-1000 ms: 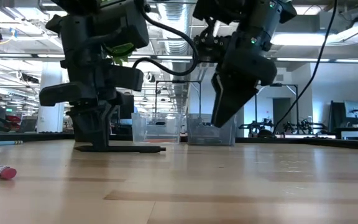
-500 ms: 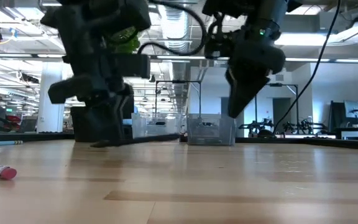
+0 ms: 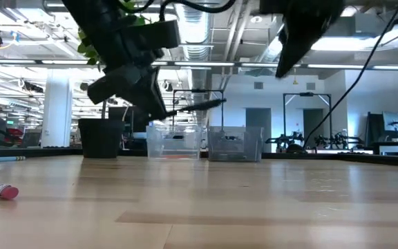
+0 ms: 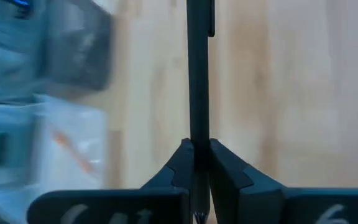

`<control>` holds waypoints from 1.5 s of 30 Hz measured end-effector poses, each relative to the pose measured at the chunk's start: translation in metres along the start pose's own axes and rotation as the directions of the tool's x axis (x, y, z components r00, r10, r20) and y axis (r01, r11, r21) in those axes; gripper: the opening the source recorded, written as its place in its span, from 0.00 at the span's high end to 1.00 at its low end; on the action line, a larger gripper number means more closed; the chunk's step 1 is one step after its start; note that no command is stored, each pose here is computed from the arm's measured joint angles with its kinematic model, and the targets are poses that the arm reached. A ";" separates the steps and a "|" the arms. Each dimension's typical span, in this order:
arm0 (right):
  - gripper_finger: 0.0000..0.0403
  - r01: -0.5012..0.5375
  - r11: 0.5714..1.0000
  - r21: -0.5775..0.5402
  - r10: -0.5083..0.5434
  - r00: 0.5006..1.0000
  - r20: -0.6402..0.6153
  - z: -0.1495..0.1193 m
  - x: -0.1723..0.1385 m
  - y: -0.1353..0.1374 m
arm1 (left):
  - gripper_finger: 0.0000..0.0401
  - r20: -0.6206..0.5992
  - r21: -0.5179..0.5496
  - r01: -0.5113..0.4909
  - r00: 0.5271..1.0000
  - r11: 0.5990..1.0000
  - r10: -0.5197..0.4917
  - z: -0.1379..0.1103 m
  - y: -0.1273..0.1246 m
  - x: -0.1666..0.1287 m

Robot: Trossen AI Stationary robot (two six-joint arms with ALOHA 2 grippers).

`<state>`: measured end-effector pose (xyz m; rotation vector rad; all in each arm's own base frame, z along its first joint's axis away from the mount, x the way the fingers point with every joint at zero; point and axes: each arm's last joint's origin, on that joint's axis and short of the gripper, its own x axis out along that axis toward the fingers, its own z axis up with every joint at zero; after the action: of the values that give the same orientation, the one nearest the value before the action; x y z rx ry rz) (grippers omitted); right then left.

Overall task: Sort pens & pencils
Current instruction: Put the top black pen into the black bin

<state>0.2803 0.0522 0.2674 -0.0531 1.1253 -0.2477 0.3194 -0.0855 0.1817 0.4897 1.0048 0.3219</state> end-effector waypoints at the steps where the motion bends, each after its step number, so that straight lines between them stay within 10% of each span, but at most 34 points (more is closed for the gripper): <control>1: 0.41 -0.007 1.000 0.007 0.007 1.000 0.024 -0.001 -0.008 -0.003 | 0.97 -0.001 0.021 -0.033 0.999 0.999 0.033 0.000 0.001 -0.003; 8: 0.41 -0.072 0.993 0.090 0.057 0.985 0.166 -0.002 -0.043 -0.027 | 0.97 0.036 0.174 -0.252 0.968 0.952 0.250 0.006 0.005 -0.013; 22: 0.41 -0.033 0.993 0.115 0.003 0.967 0.254 0.015 -0.033 -0.038 | 0.97 0.100 0.442 -0.549 0.816 0.710 0.569 0.018 0.013 -0.019; 30: 0.41 -0.329 0.933 0.148 0.273 0.912 0.305 0.028 -0.026 -0.037 | 0.97 0.154 0.445 -0.551 0.824 0.706 0.545 0.031 0.014 -0.020; 45: 0.41 -0.393 0.906 0.153 0.325 0.882 0.341 0.032 -0.029 -0.036 | 0.98 0.232 0.451 -0.575 0.814 0.682 0.533 0.047 0.017 -0.025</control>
<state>0.2910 0.0214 0.3126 0.3060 0.7703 -0.0228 0.3465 -0.0944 0.2292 1.3000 0.8312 0.5820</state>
